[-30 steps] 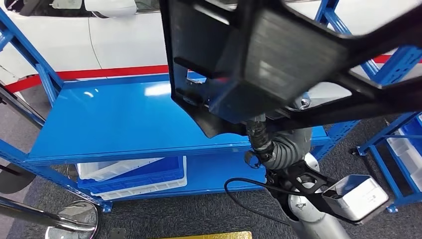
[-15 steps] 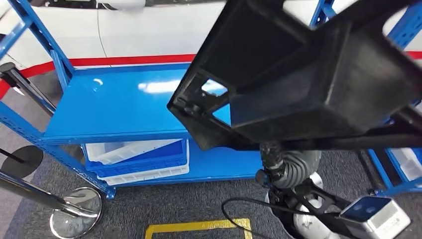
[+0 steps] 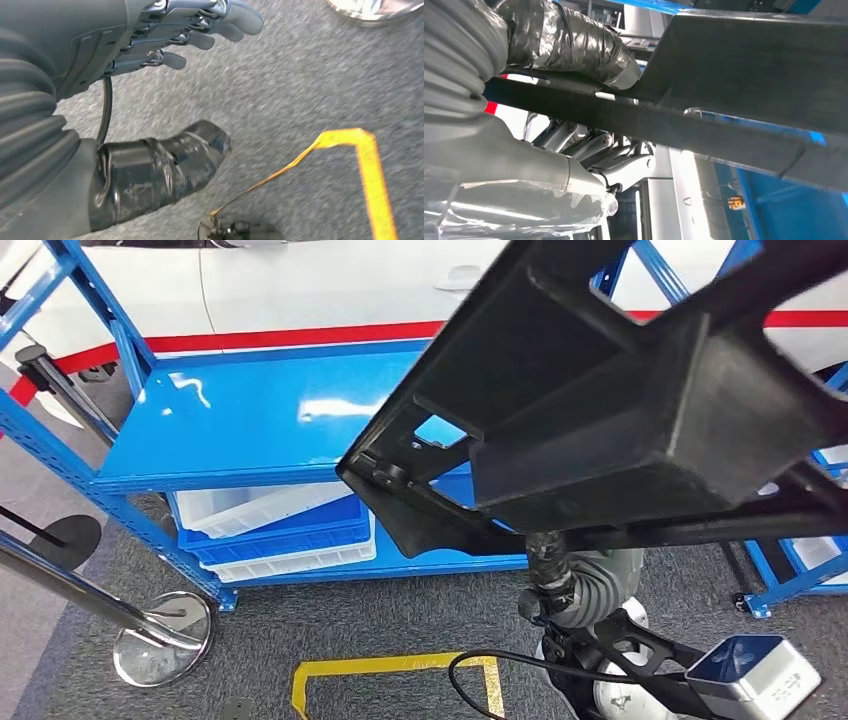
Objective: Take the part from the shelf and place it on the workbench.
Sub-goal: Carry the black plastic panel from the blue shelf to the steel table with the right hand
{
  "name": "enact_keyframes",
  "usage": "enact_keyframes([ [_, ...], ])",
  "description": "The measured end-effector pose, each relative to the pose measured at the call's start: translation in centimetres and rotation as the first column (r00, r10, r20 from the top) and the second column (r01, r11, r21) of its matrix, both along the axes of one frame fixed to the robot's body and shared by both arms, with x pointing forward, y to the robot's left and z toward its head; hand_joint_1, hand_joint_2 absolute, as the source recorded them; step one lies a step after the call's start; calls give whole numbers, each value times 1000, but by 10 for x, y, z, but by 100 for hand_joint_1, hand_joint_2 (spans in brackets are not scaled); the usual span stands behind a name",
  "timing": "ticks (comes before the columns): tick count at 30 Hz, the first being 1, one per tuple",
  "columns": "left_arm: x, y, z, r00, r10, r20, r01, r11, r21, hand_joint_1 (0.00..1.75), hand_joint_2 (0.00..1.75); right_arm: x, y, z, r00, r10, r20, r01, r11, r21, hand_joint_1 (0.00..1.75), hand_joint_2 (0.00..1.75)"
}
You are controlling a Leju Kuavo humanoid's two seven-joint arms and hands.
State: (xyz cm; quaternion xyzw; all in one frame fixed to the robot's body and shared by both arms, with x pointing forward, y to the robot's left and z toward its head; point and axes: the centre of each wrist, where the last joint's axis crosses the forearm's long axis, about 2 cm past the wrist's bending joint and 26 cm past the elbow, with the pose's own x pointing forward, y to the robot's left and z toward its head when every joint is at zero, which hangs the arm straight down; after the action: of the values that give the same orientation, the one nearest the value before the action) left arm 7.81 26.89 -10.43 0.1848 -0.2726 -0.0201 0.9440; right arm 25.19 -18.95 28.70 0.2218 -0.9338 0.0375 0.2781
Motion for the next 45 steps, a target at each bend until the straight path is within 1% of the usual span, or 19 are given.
enact_keyframes([
  [6, 0, 0, 0, 1000, 9, -14, -9, 1000, 12, 0, 175, 0, 0, -2, 1000, 17, -21, -16, 1000, 16, 175, 175],
  [12, 4, 0, 1, 1000, 16, -9, -16, 1000, 26, 0, 175, 1, 1, -4, 999, 45, -30, -44, 998, 36, 175, 175],
  [16, 5, 0, 1, 1000, 16, -11, -16, 1000, 15, 0, 175, 1, 1, -5, 1000, 4, -30, -3, 999, 37, 175, 175],
  [26, 4, 0, 1, 1000, 21, 12, -21, 1000, 15, 0, 175, 3, 2, -4, 998, -51, -32, 53, 997, 56, 175, 175],
  [32, 3, 2, 1, 999, 32, 10, -32, 999, 12, 0, 175, 2, 4, -3, 998, -53, -33, 55, 996, 69, 175, 175],
  [38, 2, 3, 0, 999, 35, -21, -35, 999, 3, 0, 175, 1, 4, -7, 997, -60, -52, 63, 995, 74, 175, 175],
  [45, 2, 4, 0, 999, 41, -30, -41, 999, 0, 0, 175, 1, 5, -10, 997, -51, -63, 56, 995, 77, 175, 175],
])
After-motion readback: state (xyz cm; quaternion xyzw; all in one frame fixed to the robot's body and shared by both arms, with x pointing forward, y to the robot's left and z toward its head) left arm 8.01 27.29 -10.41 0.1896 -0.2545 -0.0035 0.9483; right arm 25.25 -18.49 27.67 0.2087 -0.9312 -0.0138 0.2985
